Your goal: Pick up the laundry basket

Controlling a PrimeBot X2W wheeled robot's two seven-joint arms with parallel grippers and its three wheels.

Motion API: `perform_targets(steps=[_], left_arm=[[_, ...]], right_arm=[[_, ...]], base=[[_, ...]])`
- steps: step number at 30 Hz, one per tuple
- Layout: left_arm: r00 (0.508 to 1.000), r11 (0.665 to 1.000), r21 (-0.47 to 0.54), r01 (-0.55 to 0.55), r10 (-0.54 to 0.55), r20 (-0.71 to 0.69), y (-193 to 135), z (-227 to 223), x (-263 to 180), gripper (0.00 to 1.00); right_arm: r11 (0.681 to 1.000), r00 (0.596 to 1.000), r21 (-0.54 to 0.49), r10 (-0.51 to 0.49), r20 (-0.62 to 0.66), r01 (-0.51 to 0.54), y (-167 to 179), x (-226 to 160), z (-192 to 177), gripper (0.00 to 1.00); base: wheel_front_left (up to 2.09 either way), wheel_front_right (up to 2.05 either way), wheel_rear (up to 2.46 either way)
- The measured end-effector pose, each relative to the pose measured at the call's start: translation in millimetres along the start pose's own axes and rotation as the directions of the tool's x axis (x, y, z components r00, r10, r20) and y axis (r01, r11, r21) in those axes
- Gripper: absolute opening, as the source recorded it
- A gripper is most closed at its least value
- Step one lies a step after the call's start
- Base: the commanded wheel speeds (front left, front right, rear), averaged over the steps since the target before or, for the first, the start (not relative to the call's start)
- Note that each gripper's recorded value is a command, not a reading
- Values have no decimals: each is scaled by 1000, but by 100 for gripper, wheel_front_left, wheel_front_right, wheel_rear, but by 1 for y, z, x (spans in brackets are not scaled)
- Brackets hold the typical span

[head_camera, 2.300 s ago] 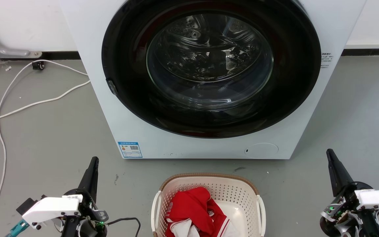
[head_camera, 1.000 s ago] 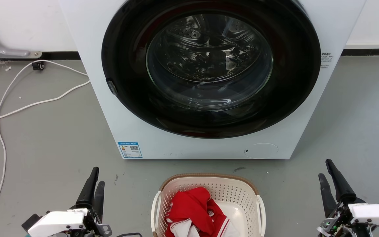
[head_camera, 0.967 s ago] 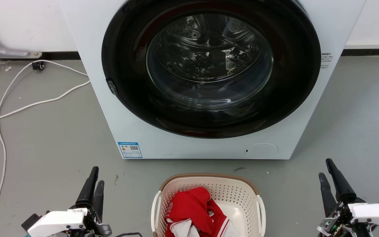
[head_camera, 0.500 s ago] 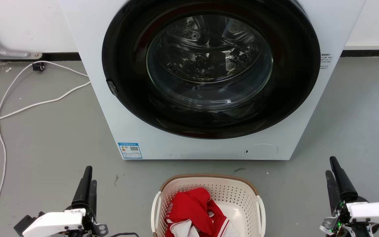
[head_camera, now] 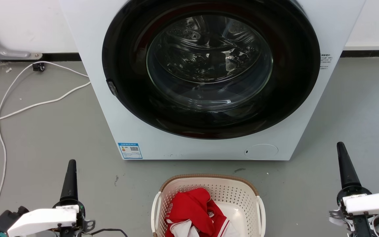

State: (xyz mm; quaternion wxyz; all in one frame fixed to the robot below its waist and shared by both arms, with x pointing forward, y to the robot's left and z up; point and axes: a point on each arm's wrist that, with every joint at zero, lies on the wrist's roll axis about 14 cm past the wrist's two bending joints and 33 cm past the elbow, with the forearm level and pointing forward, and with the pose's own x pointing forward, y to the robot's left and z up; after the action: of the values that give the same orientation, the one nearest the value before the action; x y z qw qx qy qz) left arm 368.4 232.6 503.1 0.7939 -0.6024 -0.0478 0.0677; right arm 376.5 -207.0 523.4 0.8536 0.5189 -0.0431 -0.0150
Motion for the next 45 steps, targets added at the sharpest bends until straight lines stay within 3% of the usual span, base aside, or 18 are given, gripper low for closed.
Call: perform_targets(steps=[6, 14, 26, 41, 45], left_arm=[[998, 986, 158, 58, -60, 7, -21, 1, 2, 100], [990, 911, 390, 135, -136, -27, -50, -13, 3, 100], [964, 769, 584, 260, -240, -114, -75, -41, -7, 100], [929, 554, 749, 365, -272, -251, -77, -78, -20, 100], [926, 512, 774, 372, -262, -272, -73, -84, -22, 100]], right_arm=[[985, 998, -166, 58, 14, -55, 17, 2, 5, 100], [914, 990, -386, 140, 17, -122, 41, 3, 7, 100], [774, 977, -607, 213, -17, -179, 61, -1, -3, 100], [665, 990, -736, 130, -53, -127, 31, -12, -9, 100], [636, 991, -762, 116, -60, -121, 25, -15, -11, 100]], base=[[0, 0, 0], [0, 0, 0], [0, 0, 0], [0, 0, 0], [0, 0, 0]])
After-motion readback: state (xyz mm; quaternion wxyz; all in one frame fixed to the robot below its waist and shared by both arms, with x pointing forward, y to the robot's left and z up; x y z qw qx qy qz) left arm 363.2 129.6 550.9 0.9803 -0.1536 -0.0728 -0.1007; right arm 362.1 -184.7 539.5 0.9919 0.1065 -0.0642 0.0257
